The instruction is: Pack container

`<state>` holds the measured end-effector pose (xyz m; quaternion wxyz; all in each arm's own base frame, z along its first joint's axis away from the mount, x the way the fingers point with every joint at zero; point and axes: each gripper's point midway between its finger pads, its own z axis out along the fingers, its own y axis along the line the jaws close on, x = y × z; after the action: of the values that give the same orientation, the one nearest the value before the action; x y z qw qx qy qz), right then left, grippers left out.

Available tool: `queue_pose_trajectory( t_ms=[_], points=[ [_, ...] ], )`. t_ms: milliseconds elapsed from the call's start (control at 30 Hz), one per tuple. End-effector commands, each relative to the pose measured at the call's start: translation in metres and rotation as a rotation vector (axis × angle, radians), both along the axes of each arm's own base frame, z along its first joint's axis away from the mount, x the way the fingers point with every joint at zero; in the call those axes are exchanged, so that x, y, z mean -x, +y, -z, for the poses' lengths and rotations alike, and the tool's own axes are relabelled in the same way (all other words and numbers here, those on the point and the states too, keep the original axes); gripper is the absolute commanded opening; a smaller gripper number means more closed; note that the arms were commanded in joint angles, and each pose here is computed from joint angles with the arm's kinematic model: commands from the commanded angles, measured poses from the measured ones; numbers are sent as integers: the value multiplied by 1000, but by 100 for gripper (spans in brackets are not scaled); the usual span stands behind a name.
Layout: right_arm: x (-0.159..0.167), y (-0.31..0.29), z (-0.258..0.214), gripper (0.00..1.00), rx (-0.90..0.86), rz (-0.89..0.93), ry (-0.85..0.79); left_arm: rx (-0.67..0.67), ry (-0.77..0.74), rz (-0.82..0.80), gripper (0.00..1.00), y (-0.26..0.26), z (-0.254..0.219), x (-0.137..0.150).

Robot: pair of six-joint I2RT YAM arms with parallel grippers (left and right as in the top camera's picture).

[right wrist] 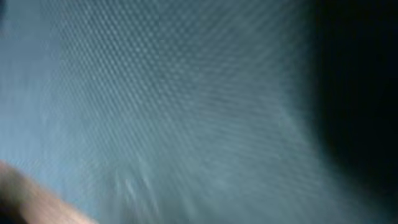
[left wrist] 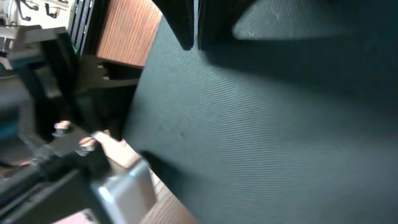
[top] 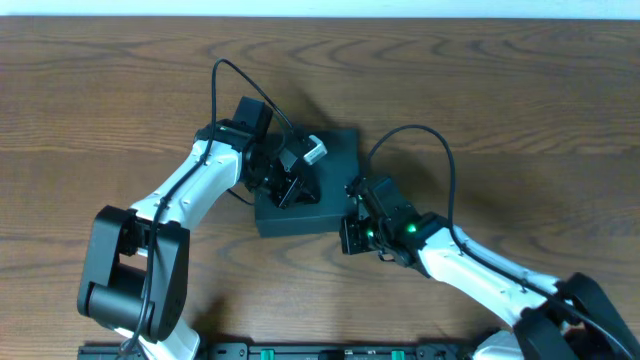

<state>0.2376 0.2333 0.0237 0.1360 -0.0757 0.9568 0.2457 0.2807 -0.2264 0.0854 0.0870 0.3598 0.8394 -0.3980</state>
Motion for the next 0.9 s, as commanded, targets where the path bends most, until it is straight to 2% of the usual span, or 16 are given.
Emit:
queue_pose_trajectory(
  t_ms=[0, 267, 433, 567, 733, 867],
  points=[
    [-12, 4, 6, 2, -4, 30, -20, -89, 64, -5, 6, 10, 27, 9],
    [-22, 12, 16, 2, -25, 43, -38, -89, 64, -5, 6, 10, 27, 9],
    [-16, 16, -8, 2, -90, -1, -8, -61, 83, -28, 6, 11, 12, 2],
    [-23, 1, -50, 2, -75, -45, -97, -23, 25, -90, 6, 21, -30, -31],
    [-47, -37, -101, 2, -46, 72, -245, 7, -124, -272, 6, 61, -95, -87],
    [-69, -72, -114, 2, -3, 202, -314, -114, -143, -512, 6, 124, -99, -117]
  ],
)
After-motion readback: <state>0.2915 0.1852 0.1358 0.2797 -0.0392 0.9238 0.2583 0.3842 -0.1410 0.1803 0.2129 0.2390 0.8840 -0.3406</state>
